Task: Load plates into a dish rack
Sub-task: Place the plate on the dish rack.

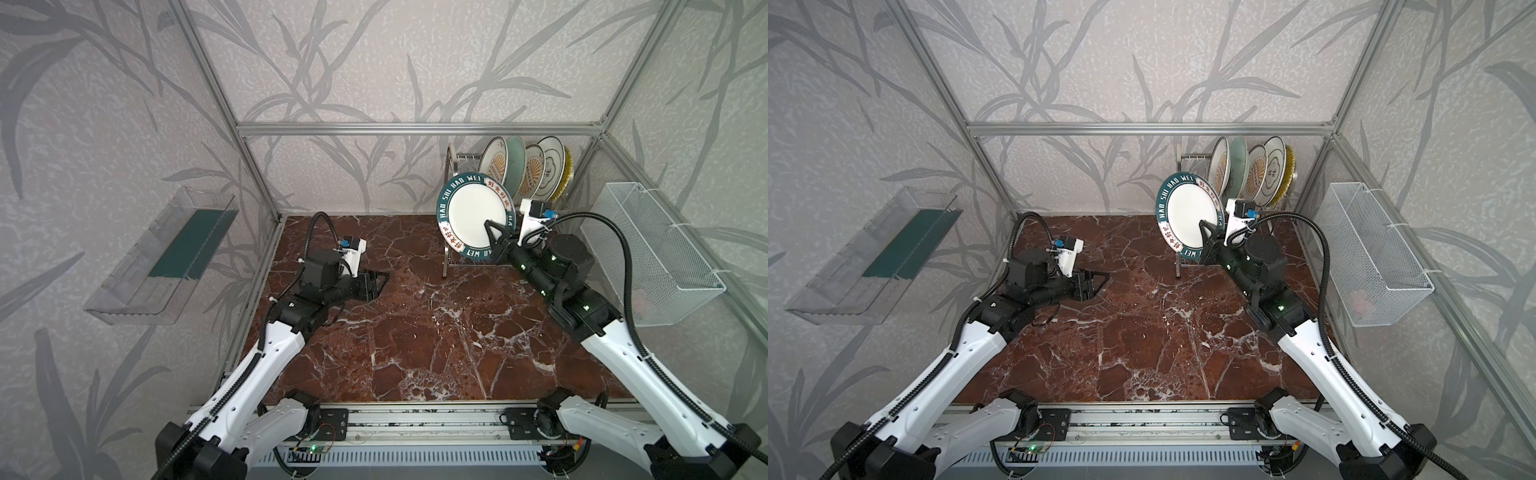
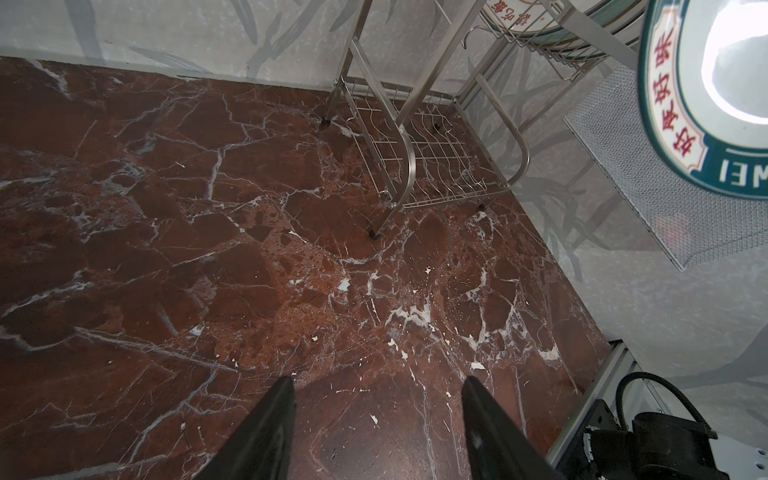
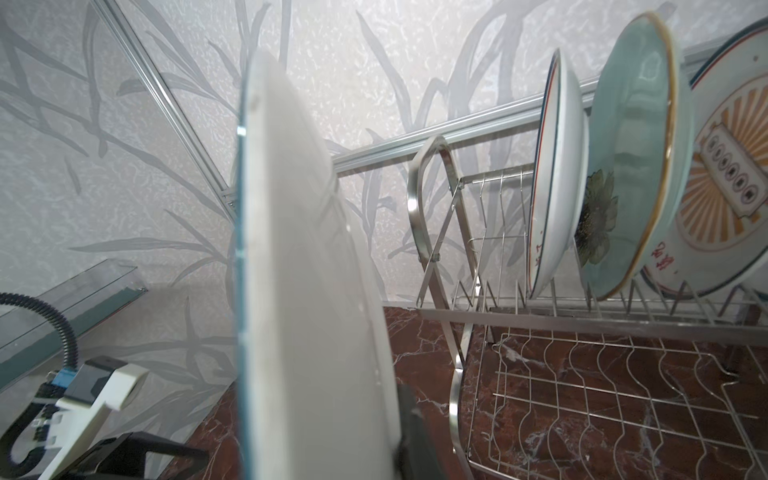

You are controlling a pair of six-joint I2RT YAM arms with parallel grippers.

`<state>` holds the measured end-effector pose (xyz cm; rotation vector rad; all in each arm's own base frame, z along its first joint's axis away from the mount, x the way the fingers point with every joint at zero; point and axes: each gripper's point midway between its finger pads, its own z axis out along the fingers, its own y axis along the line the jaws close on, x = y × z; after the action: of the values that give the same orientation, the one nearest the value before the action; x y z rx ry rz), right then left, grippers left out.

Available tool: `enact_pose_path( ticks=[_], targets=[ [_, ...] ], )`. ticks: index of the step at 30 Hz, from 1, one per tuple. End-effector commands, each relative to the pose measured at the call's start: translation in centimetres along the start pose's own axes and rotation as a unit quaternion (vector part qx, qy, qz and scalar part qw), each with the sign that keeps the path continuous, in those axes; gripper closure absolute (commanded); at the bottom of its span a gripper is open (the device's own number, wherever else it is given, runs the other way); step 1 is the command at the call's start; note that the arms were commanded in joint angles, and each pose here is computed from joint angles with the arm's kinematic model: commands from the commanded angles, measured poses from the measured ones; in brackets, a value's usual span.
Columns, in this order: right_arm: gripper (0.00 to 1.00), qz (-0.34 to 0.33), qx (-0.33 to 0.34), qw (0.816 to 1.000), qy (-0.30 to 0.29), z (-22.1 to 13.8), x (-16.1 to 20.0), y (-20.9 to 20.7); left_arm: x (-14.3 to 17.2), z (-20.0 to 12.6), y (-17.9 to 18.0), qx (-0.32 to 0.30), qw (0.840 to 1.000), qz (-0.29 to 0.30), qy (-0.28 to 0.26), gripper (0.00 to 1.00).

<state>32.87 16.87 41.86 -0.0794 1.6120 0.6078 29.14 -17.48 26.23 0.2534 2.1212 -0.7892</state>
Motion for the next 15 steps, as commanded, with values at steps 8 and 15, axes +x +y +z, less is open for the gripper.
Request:
enact_pose_path(
  ticks=[8, 15],
  targets=[
    [1.0, -0.04, 0.008, 0.996, -0.08, 1.0, -6.7, 1.5, -0.7, -0.9, -0.4, 0.002, 1.0, 0.019, -0.013, 0.38],
    [1.0, -0.058, 0.043, 0.993, -0.098, 1.1, -8.8, 1.0, -0.6, -1.0, -0.5, 0.004, 1.0, 0.019, -0.015, 0.38]
  ],
)
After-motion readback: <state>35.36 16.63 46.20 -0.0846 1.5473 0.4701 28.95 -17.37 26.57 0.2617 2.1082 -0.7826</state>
